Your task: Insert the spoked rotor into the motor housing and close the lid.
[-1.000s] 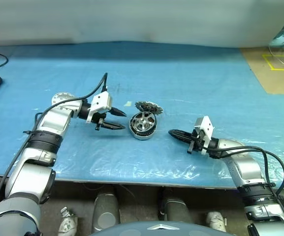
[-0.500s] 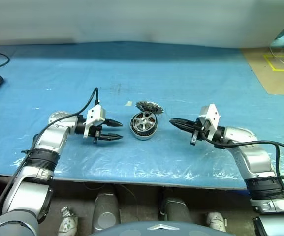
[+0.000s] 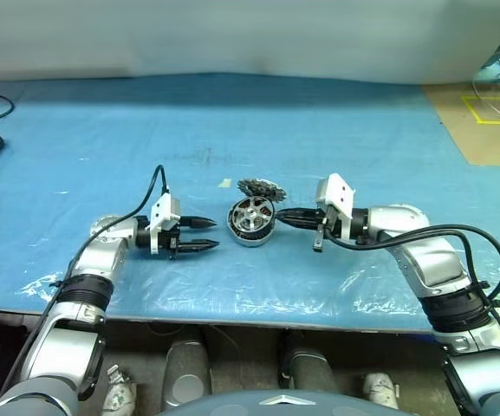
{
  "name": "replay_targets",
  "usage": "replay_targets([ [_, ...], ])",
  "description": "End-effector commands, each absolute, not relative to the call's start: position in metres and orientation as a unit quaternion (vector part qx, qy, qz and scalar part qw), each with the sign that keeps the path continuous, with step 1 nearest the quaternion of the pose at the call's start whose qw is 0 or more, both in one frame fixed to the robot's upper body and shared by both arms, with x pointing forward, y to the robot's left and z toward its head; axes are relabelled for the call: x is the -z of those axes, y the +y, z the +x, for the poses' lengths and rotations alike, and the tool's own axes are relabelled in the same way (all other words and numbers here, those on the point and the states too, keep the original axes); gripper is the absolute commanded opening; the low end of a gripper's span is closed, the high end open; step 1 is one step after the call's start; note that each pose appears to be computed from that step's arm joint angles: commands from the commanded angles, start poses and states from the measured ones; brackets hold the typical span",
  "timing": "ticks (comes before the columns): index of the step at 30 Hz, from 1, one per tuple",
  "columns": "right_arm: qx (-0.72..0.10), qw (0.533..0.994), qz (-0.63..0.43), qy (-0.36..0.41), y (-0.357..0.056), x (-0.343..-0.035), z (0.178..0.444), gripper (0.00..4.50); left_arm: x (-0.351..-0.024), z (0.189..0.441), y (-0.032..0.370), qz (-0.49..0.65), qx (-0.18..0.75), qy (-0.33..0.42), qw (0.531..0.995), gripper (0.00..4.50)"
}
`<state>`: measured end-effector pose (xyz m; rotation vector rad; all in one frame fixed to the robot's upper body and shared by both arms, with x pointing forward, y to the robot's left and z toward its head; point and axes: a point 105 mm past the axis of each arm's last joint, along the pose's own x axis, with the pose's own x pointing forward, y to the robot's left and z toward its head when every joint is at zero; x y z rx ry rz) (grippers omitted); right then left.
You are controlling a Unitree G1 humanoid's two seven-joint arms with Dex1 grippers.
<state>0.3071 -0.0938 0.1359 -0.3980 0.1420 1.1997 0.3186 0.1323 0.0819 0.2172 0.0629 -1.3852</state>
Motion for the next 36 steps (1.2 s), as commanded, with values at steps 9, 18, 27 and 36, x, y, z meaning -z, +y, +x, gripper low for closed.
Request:
replay_targets([
  [9, -0.583, 0.776, -0.239, 0.037, -0.069, -0.161, 0.312, 0.41, -0.08, 0.32, 0.133, 0.098, 0.628, 0.021, 0.771, 2.48],
  [18, -0.594, 0.767, -0.241, 0.034, -0.05, -0.152, 0.316, 0.59, -0.077, 0.32, 0.133, 0.102, 0.626, 0.029, 0.773, 2.48],
  [27, -0.598, 0.761, -0.247, 0.039, -0.044, -0.149, 0.322, 0.59, -0.076, 0.316, 0.132, 0.101, 0.626, 0.03, 0.773, 2.48],
  [36, -0.596, 0.761, -0.253, 0.039, -0.041, -0.149, 0.325, 0.59, -0.075, 0.315, 0.132, 0.098, 0.624, 0.037, 0.775, 2.48],
])
